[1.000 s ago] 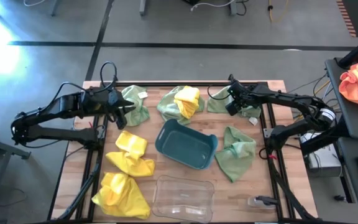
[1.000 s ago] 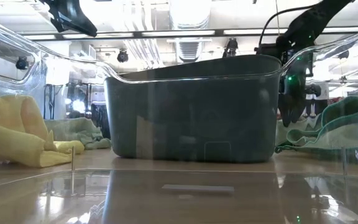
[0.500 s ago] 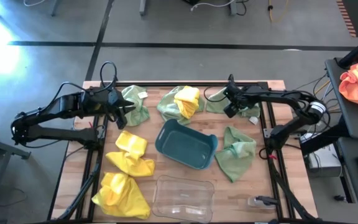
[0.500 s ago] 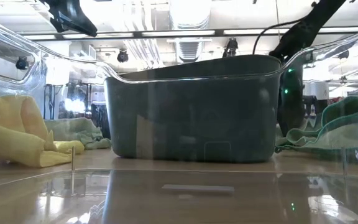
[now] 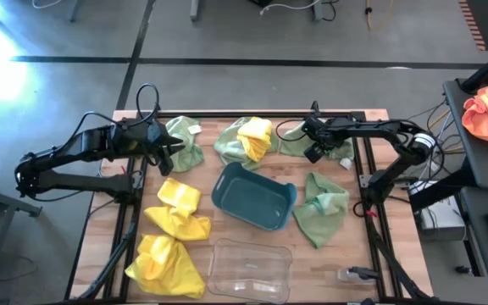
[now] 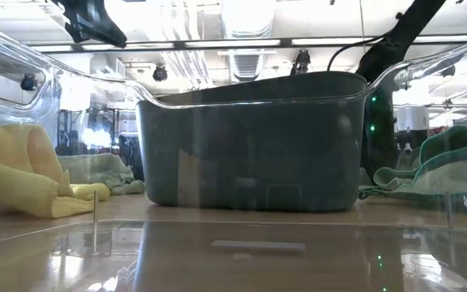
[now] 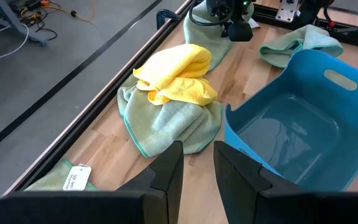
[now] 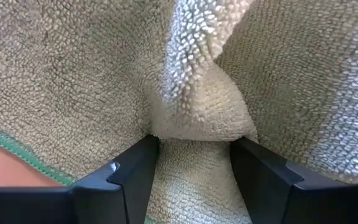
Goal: Sort microfiber towel by color & place in baskets
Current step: Put the top right green microfiber cloth into the blue bin
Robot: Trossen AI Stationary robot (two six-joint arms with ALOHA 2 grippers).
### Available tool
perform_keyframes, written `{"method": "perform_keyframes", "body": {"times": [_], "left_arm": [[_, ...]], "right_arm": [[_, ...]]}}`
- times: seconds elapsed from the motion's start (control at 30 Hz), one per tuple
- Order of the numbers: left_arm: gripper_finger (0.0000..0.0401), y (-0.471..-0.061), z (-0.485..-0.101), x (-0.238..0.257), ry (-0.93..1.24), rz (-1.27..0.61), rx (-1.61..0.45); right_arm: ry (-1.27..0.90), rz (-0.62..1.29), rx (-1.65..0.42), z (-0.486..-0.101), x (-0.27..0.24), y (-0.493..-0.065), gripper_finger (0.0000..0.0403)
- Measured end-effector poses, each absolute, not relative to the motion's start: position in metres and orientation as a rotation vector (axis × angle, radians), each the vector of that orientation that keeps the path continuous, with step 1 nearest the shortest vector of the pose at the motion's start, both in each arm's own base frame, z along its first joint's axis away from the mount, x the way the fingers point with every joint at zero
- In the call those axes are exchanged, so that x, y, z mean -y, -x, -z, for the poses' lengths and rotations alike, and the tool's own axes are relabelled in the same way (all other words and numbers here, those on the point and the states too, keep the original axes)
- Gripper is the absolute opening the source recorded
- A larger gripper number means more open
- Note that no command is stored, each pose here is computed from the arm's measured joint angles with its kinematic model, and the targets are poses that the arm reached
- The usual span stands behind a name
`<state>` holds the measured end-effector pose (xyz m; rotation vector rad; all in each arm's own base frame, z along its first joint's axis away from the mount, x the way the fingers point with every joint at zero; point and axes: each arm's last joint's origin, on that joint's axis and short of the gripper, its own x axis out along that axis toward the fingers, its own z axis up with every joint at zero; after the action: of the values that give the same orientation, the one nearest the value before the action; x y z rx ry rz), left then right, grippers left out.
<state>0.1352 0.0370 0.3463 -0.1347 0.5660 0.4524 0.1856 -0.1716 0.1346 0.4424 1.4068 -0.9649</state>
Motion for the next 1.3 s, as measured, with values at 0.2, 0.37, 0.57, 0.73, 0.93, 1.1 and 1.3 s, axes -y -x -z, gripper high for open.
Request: {"method": "perform_keyframes", "body": {"times": [0.2,0.37,0.57,0.73,0.93,1.1,1.3], "left_arm": [[0.0075,-0.135,-0.346,-0.037,0.142,-0.455,-0.564],[0.0075,-0.135,-0.346,-0.037,0.143,-0.455,-0.564],[0.0075,-0.135,-0.346,-0.037,0.15,-0.457,-0.562],[0.0075,-0.135,-0.346,-0.037,0.15,-0.457,-0.562],[0.0075,-0.135,-0.346,-0.037,0.15,-0.456,-0.562],[0.0075,-0.135,-0.346,-0.037,0.15,-0.456,-0.562],[0.0075,-0.135,-0.346,-0.037,0.15,-0.456,-0.562]], "right_arm": [[-0.483,0.972,-1.371,-0.139,0.17,-0.185,0.0176],[-0.52,0.957,-1.343,-0.143,0.168,-0.184,0.0131],[-0.558,0.954,-1.327,-0.143,0.167,-0.184,0.007],[-0.584,0.968,-1.313,-0.144,0.167,-0.185,0.0033],[-0.682,0.894,-1.274,-0.154,0.166,-0.189,0.0015],[-0.702,0.878,-1.163,-0.186,0.169,-0.194,0.0014],[-0.648,0.863,-0.985,-0.249,0.167,-0.199,0.0013]]}}
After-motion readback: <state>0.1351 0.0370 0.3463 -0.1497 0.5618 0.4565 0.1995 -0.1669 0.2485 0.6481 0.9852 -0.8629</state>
